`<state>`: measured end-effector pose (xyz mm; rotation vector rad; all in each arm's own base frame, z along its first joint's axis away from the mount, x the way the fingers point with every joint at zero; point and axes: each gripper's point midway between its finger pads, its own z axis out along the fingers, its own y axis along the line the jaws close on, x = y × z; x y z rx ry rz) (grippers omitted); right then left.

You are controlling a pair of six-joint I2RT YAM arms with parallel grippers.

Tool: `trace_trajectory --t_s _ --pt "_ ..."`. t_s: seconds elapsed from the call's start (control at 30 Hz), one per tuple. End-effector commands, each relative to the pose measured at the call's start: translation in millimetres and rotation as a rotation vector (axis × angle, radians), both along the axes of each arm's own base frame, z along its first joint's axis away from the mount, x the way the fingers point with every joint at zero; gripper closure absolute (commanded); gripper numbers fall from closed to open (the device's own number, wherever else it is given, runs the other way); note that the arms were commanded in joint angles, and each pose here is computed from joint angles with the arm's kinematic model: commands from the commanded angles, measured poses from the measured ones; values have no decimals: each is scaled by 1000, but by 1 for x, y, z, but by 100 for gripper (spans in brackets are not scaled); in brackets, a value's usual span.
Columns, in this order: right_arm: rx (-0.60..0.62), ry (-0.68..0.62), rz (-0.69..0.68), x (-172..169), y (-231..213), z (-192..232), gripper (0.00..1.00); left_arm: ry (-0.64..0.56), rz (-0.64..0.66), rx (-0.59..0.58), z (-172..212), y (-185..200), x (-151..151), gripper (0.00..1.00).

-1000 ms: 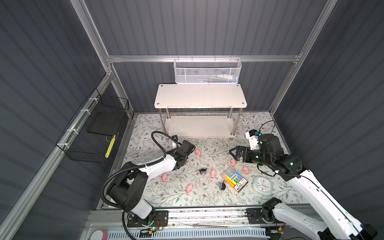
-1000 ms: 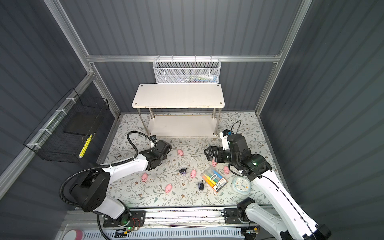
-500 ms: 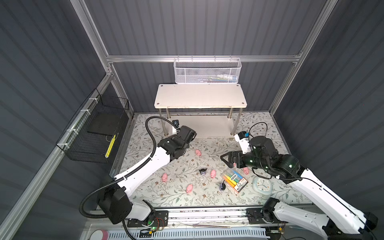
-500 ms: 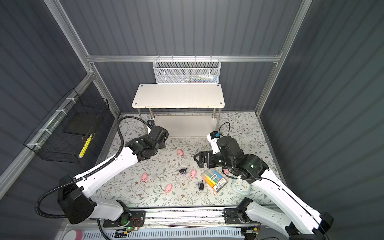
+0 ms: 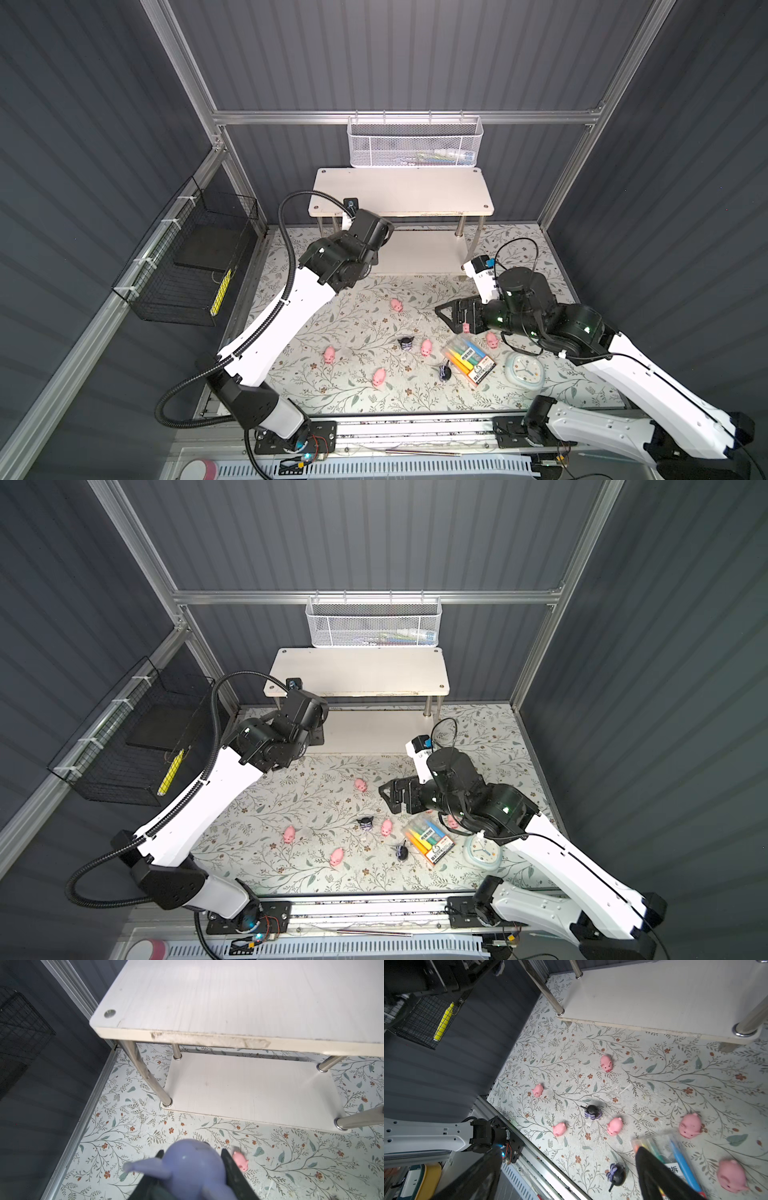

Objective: Place and organize the plastic toys onto the shelf
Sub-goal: 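Carry the figurine above the top shelf with the left gripper while the right rises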

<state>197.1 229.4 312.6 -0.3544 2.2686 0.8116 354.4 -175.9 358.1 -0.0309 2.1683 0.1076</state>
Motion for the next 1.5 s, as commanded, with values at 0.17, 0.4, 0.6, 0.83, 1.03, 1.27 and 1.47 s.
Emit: trace_trajectory --t_s 0.17,0.4,0.6,0.83,1.03,1.27,1.47 --pt "-17 -25 -7 -1 -3 12 1 -45 -12 100 45 3 10 83" --pt "3 -24 11 -2 2 22 1 -96 11 91 66 7 24 82" --pt "-10 -27 16 3 7 30 1 -93 24 82 70 12 45 82" --pt "-24 -52 43 13 20 50 1 -70 34 21 66 27 72 81" --pt "-32 -155 64 29 32 81 1 -65 50 -14 64 43 91 80" --pt "-74 -201 92 52 56 104 1 -64 56 -54 60 54 110 80" --pt "-91 -212 88 68 65 109 1 -37 58 -62 50 59 119 79"
